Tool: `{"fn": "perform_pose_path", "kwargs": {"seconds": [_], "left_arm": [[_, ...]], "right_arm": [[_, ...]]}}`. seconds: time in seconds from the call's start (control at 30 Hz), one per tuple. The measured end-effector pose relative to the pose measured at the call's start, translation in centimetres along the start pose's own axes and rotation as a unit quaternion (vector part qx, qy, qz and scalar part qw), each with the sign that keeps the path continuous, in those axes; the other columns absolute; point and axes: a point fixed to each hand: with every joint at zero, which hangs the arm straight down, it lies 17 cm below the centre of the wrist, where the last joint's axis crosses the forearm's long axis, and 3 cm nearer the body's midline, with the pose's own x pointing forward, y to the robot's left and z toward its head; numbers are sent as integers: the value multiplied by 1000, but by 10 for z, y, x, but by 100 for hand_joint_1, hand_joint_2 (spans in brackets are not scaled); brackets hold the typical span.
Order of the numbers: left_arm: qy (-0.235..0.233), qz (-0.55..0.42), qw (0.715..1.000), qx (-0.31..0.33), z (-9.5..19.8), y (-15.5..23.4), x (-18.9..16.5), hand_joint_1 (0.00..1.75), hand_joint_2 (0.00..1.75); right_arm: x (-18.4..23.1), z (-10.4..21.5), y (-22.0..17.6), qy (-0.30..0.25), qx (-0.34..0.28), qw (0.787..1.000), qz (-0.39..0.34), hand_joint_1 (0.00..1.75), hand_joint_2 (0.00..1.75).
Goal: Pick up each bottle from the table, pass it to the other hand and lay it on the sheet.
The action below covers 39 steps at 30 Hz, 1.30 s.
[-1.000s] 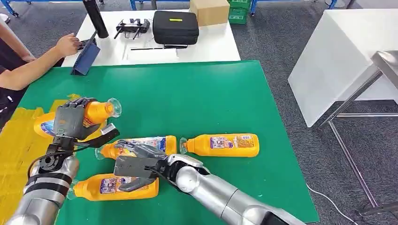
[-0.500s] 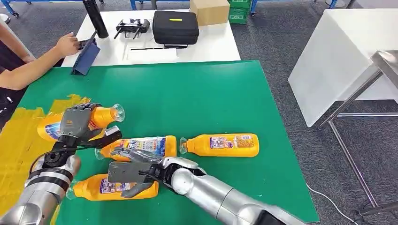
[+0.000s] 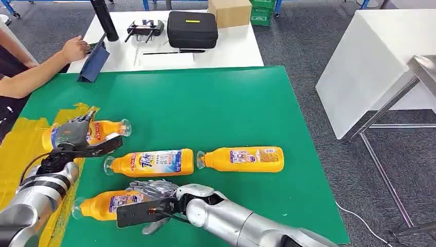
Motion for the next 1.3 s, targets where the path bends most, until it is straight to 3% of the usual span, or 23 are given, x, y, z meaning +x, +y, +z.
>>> {"fn": "perform_pose_path", "kwargs": {"seconds": [0.37, 0.77, 0.8, 0.83, 1.07, 1.17, 1.3], "left_arm": [[12, -2, 1000, 5, -3, 3, -7, 0, 0], [-15, 158, 985, 60, 2, 22, 7, 0, 0], [-18, 177, 982, 64, 2, 25, 11, 0, 0], [-21, 192, 979, 66, 2, 28, 15, 0, 0], [-63, 382, 914, 119, 9, 73, 46, 0, 0], [-73, 462, 869, 163, 16, 102, 49, 0, 0], [-82, 506, 834, 204, 25, 132, 48, 0, 0]], "right_arm": [[-21, -1, 32, 28, 29, 997, 66, 0, 175], [-44, -12, 29, 95, -65, 971, 211, 2, 175], [-46, -12, 28, 106, -68, 967, 221, 129, 175], [-48, -12, 29, 114, -68, 965, 227, 175, 175], [-61, -9, 30, 142, -63, 957, 244, 175, 175], [-70, -7, 32, 157, -54, 957, 240, 175, 175], [-75, -5, 31, 165, -52, 956, 236, 175, 175]]}}
